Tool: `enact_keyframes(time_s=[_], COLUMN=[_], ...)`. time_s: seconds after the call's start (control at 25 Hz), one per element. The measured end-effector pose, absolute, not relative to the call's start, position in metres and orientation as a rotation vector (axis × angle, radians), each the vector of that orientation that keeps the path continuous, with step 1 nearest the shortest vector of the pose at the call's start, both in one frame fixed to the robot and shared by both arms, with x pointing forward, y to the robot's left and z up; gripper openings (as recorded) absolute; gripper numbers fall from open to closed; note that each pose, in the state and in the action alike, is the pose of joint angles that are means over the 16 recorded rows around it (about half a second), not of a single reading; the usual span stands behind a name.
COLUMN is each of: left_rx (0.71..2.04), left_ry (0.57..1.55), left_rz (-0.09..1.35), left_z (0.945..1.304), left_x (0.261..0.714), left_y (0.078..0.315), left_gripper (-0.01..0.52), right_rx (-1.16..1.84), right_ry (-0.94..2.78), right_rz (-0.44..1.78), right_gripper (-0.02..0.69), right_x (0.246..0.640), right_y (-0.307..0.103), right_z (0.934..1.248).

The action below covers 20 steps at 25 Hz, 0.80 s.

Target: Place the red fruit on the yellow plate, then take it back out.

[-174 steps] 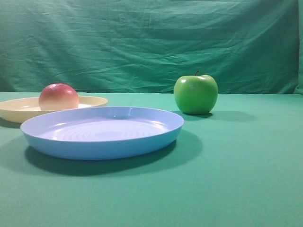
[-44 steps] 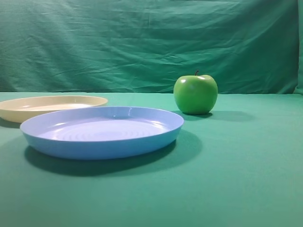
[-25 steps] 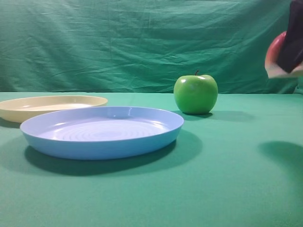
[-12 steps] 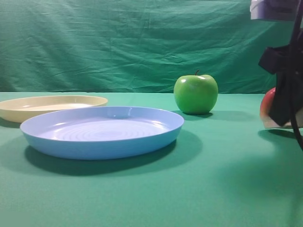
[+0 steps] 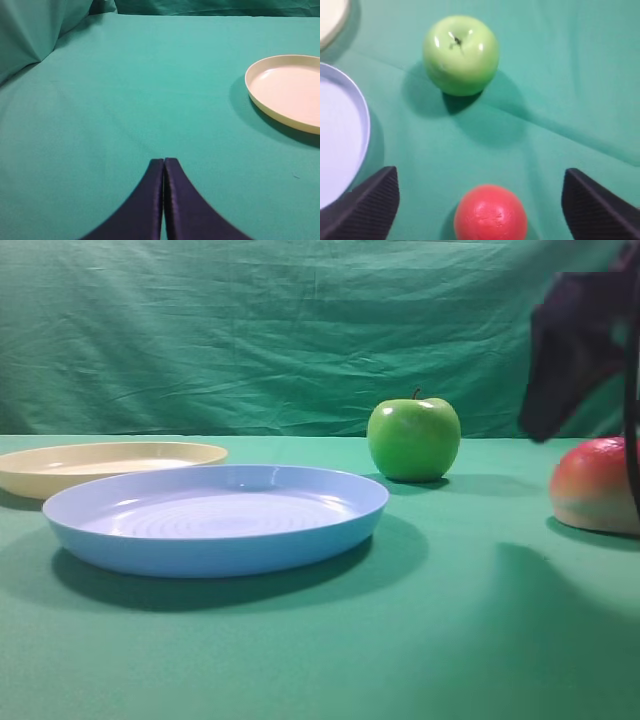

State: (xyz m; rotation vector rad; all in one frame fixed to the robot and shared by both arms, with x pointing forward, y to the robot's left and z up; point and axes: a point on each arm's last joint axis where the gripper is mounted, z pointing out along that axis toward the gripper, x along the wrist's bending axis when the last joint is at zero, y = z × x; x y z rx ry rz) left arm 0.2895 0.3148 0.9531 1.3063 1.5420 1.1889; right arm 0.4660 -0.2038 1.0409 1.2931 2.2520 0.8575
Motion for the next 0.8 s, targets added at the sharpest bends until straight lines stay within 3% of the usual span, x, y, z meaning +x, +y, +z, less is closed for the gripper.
enact_keyframes(time_s=[0.24,0.48,0.64,0.8], left_rx=[1.306,1.306,1.306,1.306], left_ry=[1.542,1.542,1.542,1.542], left_rz=[1.189,1.189,1.189,1.189], left_z=[0.953,0.953,0.953,0.953], left_x=[0.290,0.290,0.290,0.290], left_y=[0.315,0.315,0.315,0.315], left_gripper=[0.000,0.000,0.000,0.000], right_rx=[1.229,1.181,1.155,1.129], right_ry=[2.206,2.166,2.129,2.080], right_rz=[0.942,1.017,1.089,1.175], right_gripper=[0.291,0.087,0.014,0.000], right_x=[0.428,0.383,0.354,0.327], right_y=[-0.217,-0.232,-0.241,-0.249], right_z=[1.089,1.117,1.127,1.129])
